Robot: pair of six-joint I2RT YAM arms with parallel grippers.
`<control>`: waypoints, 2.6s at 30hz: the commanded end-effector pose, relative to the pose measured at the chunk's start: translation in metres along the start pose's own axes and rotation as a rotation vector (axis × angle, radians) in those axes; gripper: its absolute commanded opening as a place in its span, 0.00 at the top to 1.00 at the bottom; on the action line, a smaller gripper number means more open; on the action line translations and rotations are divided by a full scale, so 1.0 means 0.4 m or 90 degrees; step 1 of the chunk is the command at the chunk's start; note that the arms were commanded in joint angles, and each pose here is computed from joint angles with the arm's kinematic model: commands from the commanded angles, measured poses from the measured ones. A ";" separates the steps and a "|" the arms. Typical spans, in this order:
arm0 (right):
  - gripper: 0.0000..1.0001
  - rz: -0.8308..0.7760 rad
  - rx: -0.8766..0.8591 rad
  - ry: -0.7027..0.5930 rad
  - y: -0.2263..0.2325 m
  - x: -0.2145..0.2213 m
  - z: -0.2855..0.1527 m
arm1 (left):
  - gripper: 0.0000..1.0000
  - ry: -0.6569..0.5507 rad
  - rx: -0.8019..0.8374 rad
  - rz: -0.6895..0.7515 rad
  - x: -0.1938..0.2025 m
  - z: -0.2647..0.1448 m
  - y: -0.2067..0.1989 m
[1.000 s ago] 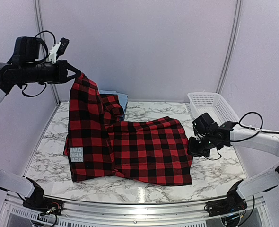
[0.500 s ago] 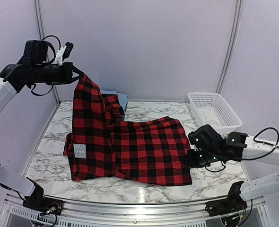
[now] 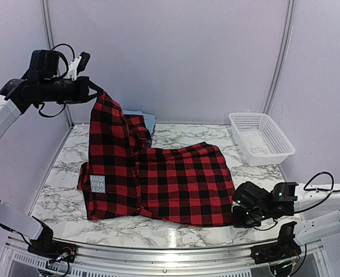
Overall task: Fold and stack the long sleeve shirts
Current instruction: Pick up the corner of the shirt from the center of the board, then fold the flattened shirt at the center of the board.
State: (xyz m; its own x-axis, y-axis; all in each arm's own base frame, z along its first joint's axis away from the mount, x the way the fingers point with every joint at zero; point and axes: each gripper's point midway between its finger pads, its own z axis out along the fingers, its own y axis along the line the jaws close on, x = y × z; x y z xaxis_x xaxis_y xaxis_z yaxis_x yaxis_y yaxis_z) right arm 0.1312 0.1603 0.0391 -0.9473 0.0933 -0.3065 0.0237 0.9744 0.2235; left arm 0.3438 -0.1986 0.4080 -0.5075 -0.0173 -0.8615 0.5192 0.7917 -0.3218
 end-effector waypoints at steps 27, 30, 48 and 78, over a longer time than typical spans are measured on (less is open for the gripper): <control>1.00 0.026 -0.049 -0.061 0.098 -0.169 -0.048 | 1.00 -0.081 -0.016 0.019 -0.105 -0.011 0.010; 1.00 0.037 -0.066 -0.068 0.098 -0.229 -0.037 | 1.00 -0.103 -0.048 0.009 -0.139 0.011 0.048; 1.00 0.034 -0.016 -0.096 0.079 -0.489 0.055 | 1.00 -0.120 -0.123 -0.011 -0.196 0.141 0.190; 0.95 0.028 0.038 -0.095 0.055 -0.513 0.078 | 1.00 -0.114 -0.084 -0.031 -0.198 0.156 0.179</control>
State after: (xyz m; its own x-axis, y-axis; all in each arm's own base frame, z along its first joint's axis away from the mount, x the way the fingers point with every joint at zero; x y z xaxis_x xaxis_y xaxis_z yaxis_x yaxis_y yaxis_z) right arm 0.3339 0.1758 0.0813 -0.8883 0.1582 -0.4311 0.0721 0.9752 0.2093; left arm 0.4726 -0.1761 0.4189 -0.4117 -0.1364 -0.9011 0.3592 0.8844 -0.2980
